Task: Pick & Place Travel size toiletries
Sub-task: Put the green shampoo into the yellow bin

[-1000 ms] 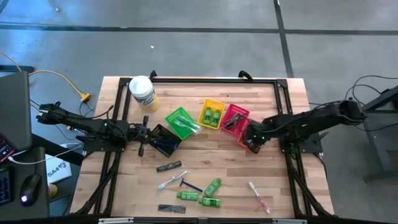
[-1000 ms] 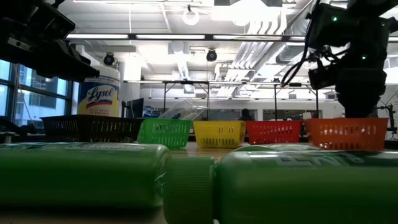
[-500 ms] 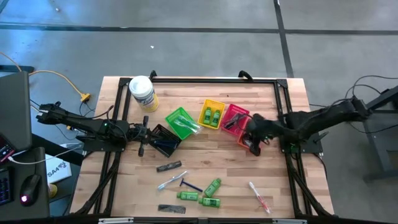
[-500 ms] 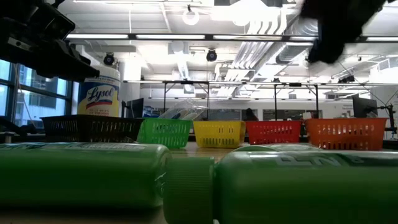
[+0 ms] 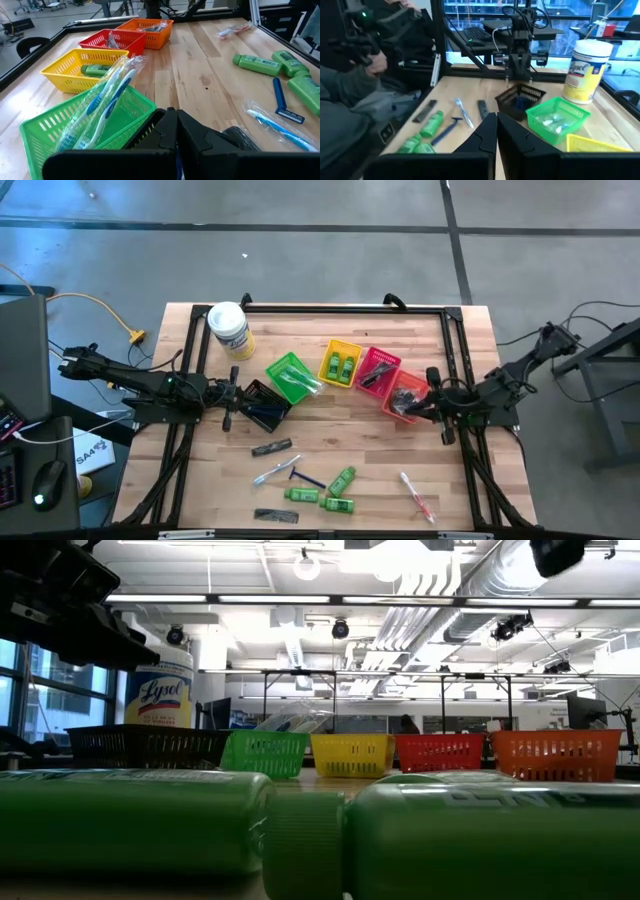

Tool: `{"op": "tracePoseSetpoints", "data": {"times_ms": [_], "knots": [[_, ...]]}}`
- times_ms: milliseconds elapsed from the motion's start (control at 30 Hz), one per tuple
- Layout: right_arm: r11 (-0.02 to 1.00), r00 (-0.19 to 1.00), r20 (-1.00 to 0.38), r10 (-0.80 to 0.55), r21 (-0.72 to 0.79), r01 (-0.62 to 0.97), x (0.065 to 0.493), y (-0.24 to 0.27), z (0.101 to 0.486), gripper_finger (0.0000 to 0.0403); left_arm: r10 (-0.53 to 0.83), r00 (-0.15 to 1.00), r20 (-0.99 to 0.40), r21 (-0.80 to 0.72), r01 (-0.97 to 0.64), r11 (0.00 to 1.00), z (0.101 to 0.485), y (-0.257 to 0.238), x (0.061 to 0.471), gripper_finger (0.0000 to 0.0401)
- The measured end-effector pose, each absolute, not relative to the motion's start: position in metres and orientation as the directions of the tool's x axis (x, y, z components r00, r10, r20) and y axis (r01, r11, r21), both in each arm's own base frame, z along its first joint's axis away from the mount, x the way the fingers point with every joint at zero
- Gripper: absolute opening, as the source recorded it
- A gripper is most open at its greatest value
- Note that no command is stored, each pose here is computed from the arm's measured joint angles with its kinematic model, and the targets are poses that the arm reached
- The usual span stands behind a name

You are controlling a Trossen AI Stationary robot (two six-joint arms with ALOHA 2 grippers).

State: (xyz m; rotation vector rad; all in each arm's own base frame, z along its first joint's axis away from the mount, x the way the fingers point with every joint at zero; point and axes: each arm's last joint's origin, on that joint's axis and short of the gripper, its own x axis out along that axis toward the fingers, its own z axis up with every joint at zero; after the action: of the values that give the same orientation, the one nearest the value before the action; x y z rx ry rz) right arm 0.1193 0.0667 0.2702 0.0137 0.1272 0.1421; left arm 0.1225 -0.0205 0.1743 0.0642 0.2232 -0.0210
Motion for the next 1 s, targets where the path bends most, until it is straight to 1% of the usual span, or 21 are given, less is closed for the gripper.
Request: {"op": "tracePoseSetpoints", "data": {"times_ms": [433, 700, 900, 1000], "knots": [[0.990, 0.990, -0.042, 0.136, 0.033, -0.135, 0.098, 0.052, 0.215, 0.0004, -0.014, 0.975, -0.221, 0.060, 0.028, 0.998, 0.174, -0.020, 0.123, 0.0000], [0.989, 0.991, -0.007, 0.137, 0.055, -0.136, 0.091, 0.047, 0.198, 0.0004, -0.014, 0.975, -0.223, 0.060, 0.028, 0.998, 0.174, -0.020, 0.122, 0.0000], [0.987, 0.990, -0.020, 0.143, 0.072, -0.141, 0.090, 0.047, 0.189, 0.0004, -0.013, 0.970, -0.241, 0.063, 0.029, 0.998, 0.172, -0.020, 0.122, 0.0000], [0.974, 0.980, 0.002, 0.201, 0.106, -0.200, 0.092, 0.050, 0.192, 0.0004, -0.013, 0.971, -0.240, 0.063, 0.029, 0.998, 0.172, -0.020, 0.122, 0.0000]]}}
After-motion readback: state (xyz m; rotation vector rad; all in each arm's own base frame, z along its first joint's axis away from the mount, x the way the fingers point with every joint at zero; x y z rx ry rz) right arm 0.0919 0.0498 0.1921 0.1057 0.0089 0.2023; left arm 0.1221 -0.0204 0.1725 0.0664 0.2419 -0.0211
